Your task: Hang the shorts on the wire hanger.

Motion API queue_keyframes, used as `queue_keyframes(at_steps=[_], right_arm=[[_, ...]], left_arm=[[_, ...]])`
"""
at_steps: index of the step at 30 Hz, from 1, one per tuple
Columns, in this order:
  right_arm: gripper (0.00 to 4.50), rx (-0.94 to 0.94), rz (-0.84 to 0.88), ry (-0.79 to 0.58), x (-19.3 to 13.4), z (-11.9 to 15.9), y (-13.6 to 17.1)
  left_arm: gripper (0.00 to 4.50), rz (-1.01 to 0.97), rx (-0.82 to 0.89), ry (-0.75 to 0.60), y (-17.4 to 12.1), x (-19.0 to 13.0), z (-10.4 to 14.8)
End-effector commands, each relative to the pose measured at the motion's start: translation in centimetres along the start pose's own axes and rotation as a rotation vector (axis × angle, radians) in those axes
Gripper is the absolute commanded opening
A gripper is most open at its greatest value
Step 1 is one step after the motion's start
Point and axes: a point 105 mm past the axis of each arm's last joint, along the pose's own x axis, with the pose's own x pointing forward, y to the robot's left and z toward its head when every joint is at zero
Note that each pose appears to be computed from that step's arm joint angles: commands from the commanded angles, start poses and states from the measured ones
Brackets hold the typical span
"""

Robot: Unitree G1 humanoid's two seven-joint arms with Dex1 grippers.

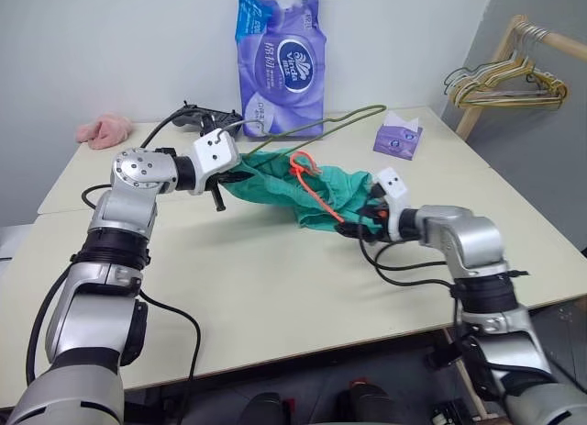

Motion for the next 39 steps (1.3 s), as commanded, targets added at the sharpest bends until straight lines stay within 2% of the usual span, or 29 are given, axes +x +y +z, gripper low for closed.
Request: queue_keyframes(at_steps=[1, 4, 6, 8, 10, 17, 20, 25, 30, 35, 39], right_arm=[[4.48, 0.038, -0.045, -0.082, -0.1, 2.6, -0.6], [4.48, -0.078, -0.127, -0.087, 0.3, 2.9, -1.6], [4.48, -0.293, -0.203, -0.074, 0.6, 3.0, -2.2], [4.48, -0.394, -0.231, -0.075, 0.9, 3.0, -2.4], [4.48, -0.577, -0.29, -0.077, 1.1, 3.1, -2.8], [4.48, -1.049, -0.335, -0.148, 2.3, 3.4, -1.6], [4.48, -1.175, -0.314, -0.16, 3.1, 3.0, -1.0], [4.48, -1.307, -0.263, -0.186, 4.4, 2.6, 0.4], [4.48, -1.424, -0.198, -0.154, 5.1, 1.3, 1.1], [4.48, -1.449, -0.18, -0.118, 4.4, 0.0, 0.2], [4.48, -1.387, -0.225, -0.157, 4.6, 0.9, 0.2]], left_arm=[[0.06, 0.065, 0.044, -0.034, 1.6, -1.3, 1.6], [0.06, 0.066, 0.041, -0.029, 1.5, -1.5, 1.4], [0.06, 0.066, 0.039, -0.025, 1.5, -1.6, 1.4], [0.06, 0.067, 0.037, -0.023, 1.5, -1.6, 1.3], [0.06, 0.071, 0.037, -0.022, 1.6, -1.6, 1.4], [0.06, 0.085, 0.038, -0.027, 2.1, -1.7, 1.6], [0.06, 0.085, 0.034, -0.031, 2.1, -1.6, 1.7], [0.06, 0.089, 0.035, -0.029, 2.3, -1.6, 1.8], [0.06, 0.095, 0.039, -0.023, 2.6, -1.8, 1.8], [0.06, 0.099, 0.036, -0.017, 2.6, -2.0, 1.5], [0.06, 0.101, 0.032, -0.02, 2.5, -1.9, 1.5]])
